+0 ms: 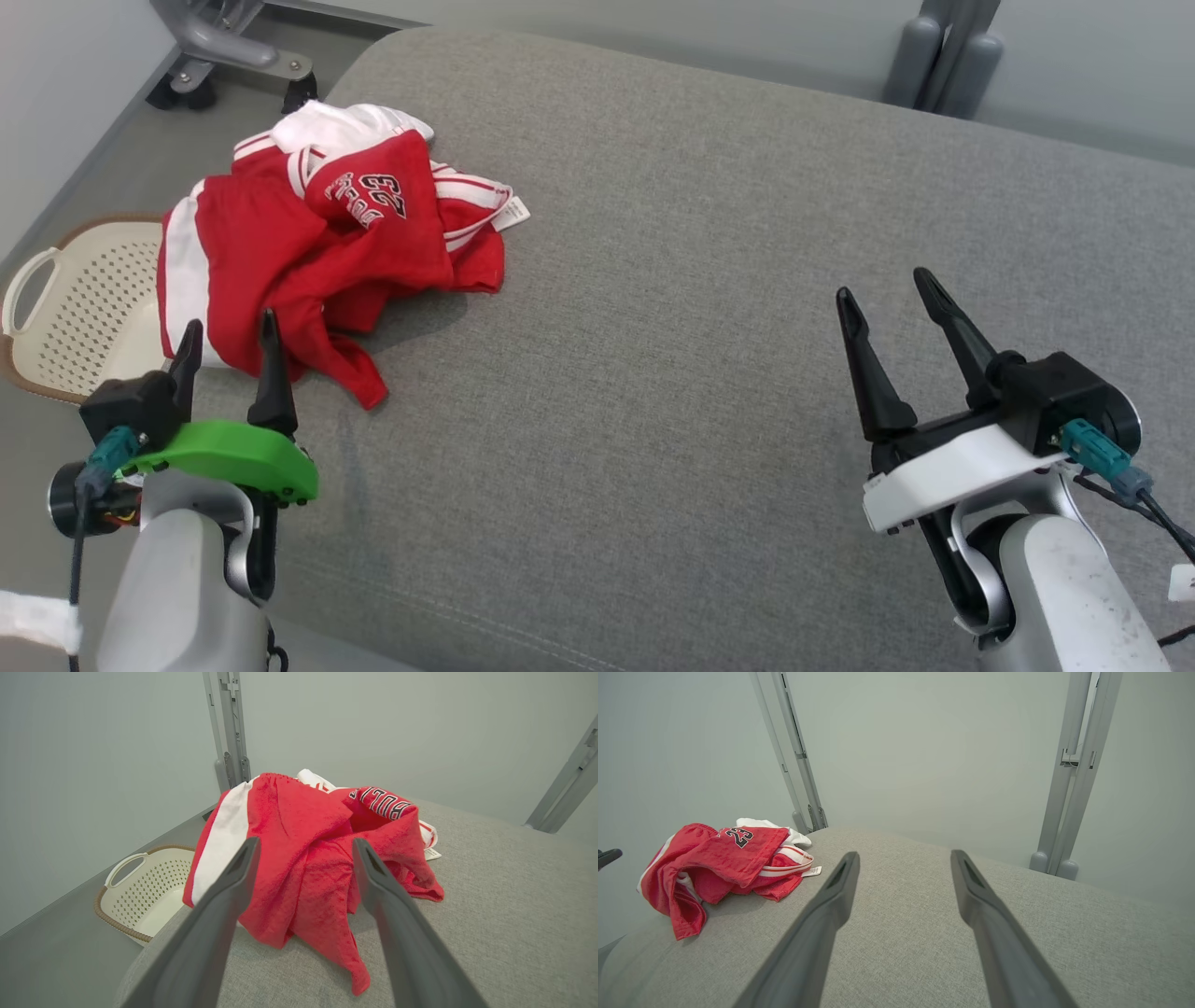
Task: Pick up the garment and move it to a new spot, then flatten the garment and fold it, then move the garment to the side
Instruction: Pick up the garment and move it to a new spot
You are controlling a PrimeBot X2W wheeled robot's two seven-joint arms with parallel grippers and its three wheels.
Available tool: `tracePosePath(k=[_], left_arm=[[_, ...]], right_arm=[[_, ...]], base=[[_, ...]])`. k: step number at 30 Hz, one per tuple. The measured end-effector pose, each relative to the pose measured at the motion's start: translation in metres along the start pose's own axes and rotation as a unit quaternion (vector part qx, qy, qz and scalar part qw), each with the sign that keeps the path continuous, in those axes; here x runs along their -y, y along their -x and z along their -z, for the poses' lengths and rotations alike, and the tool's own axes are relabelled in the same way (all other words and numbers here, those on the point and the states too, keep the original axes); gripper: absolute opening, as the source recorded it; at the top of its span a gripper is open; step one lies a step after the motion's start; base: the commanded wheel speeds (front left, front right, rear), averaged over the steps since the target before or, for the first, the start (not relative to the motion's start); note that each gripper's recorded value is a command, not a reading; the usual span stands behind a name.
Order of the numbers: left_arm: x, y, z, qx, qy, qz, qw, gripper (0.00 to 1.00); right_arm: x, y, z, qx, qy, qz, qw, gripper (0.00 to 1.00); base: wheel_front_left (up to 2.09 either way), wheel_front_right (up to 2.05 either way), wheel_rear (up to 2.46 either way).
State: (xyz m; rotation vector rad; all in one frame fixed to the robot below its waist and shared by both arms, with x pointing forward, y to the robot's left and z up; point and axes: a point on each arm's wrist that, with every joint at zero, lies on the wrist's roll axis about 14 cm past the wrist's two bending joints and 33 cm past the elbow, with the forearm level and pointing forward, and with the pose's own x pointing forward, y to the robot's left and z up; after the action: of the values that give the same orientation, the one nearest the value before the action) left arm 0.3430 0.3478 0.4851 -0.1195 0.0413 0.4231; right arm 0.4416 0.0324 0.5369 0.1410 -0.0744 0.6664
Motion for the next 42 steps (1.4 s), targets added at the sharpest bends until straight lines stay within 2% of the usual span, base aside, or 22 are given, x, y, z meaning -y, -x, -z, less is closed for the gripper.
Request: tracePosePath(k=[9,13,14,15,20,26,32,36,42], left_arm=[[-0.011,-0.049,0.049,-0.118,-0.017,-0.018,0.993,1.00],[-0.012,-0.064,0.063,-0.139,-0.020,-0.027,0.990,1.00],[-0.013,-0.066,0.067,-0.145,-0.018,-0.031,0.989,0.41],[-0.013,-0.067,0.069,-0.147,-0.016,-0.033,0.989,0.00],[-0.019,-0.073,0.060,-0.126,-0.013,-0.040,0.991,0.00],[-0.026,-0.076,0.006,-0.037,-0.012,-0.037,0.999,0.00],[-0.009,-0.050,-0.024,0.031,-0.011,-0.009,0.999,0.00],[0.024,-0.027,-0.031,0.058,-0.002,0.034,0.998,0.00],[0.106,0.001,-0.016,0.043,0.019,0.144,0.989,0.00]], right_arm=[[0.035,-0.005,0.023,-0.017,-0.006,0.029,0.999,1.00],[0.052,0.000,0.039,-0.034,-0.010,0.049,0.998,1.00],[0.055,0.002,0.041,-0.037,-0.011,0.053,0.998,1.00],[0.057,0.003,0.043,-0.040,-0.011,0.056,0.998,1.00],[0.064,0.008,0.042,-0.039,-0.007,0.066,0.997,1.00],[0.059,0.009,0.022,-0.017,0.004,0.066,0.998,1.00],[0.051,0.020,0.005,-0.004,0.011,0.068,0.998,1.00],[0.043,0.027,-0.007,0.006,0.013,0.066,0.998,1.00],[0.046,0.040,-0.022,0.021,0.017,0.082,0.996,1.00]], base=[[0.00,0.00,0.00],[0.00,0.00,0.00],[0.00,0.00,0.00],[0.00,0.00,0.00],[0.00,0.00,0.00],[0.00,0.00,0.00],[0.00,0.00,0.00],[0.00,0.00,0.00],[0.00,0.00,0.00]])
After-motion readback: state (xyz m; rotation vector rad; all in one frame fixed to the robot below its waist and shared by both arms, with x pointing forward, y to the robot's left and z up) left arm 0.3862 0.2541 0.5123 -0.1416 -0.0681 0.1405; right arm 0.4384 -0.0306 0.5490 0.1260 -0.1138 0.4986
